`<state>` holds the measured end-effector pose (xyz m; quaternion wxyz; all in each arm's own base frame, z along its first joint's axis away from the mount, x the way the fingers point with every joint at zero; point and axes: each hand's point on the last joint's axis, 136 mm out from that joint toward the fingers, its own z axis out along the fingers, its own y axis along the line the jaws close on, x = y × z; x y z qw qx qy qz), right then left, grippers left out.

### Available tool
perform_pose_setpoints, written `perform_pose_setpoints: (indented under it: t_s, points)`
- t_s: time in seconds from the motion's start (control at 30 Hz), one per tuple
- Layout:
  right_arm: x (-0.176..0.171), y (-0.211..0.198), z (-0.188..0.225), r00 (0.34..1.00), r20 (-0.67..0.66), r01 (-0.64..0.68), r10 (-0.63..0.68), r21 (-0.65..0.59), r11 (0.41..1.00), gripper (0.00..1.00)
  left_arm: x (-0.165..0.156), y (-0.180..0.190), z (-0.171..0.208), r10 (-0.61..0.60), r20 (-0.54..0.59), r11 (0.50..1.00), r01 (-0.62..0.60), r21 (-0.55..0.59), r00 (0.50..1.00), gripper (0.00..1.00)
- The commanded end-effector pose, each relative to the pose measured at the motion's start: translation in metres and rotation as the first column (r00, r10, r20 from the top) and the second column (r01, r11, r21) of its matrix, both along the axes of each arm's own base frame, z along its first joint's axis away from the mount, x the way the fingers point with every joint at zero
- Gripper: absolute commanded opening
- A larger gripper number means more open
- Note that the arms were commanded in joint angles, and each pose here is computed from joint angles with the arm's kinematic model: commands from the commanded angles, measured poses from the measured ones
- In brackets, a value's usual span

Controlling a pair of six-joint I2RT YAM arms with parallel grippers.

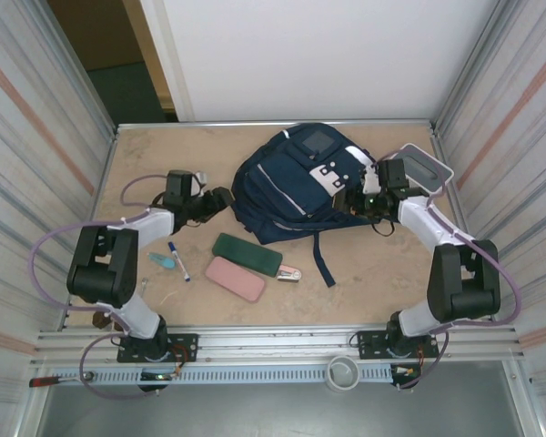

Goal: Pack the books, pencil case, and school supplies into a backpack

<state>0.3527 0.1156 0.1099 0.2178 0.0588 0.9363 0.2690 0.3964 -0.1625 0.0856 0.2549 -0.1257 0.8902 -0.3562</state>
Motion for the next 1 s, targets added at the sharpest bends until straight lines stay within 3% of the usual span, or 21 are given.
perform_pose_setpoints:
  t_s: [0.0, 0.13, 0.4, 0.6, 0.7, 0.83, 0.97]
  points:
    - [0.015, -0.021, -0.005, 0.99, 0.039, 0.138, -0.135, -0.079, 0.987, 0.63, 0.01, -0.019, 0.009, -0.079, 0.03, 0.997, 0.08, -0.023, 0.996, 0.65]
    - [0.035, -0.027, -0.02, 0.981, 0.017, 0.192, -0.191, -0.104, 0.976, 0.63, 0.009, -0.044, 0.004, -0.163, -0.001, 0.985, 0.163, -0.053, 0.987, 0.64]
    - [0.098, 0.023, -0.02, 0.993, 0.019, 0.115, -0.116, 0.012, 0.993, 0.63, -0.036, -0.128, 0.026, -0.389, 0.053, 0.915, 0.393, -0.09, 0.92, 0.59]
    - [0.151, 0.053, -0.003, 0.996, 0.064, 0.049, -0.055, 0.084, 0.995, 0.64, -0.089, -0.219, 0.052, -0.597, 0.108, 0.79, 0.606, -0.088, 0.795, 0.59]
    - [0.173, 0.046, 0.005, 0.995, 0.084, 0.047, -0.049, 0.027, 0.999, 0.64, -0.116, -0.251, 0.064, -0.69, 0.143, 0.706, 0.704, -0.078, 0.709, 0.6]
    - [0.181, 0.019, 0.028, 0.99, 0.123, 0.076, -0.072, -0.028, 0.997, 0.65, -0.132, -0.256, 0.081, -0.745, 0.206, 0.645, 0.764, -0.019, 0.634, 0.62]
    - [0.159, 0.01, 0.052, 0.985, 0.165, 0.063, -0.054, -0.05, 0.997, 0.67, -0.131, -0.227, 0.099, -0.75, 0.272, 0.646, 0.755, 0.111, 0.602, 0.63]
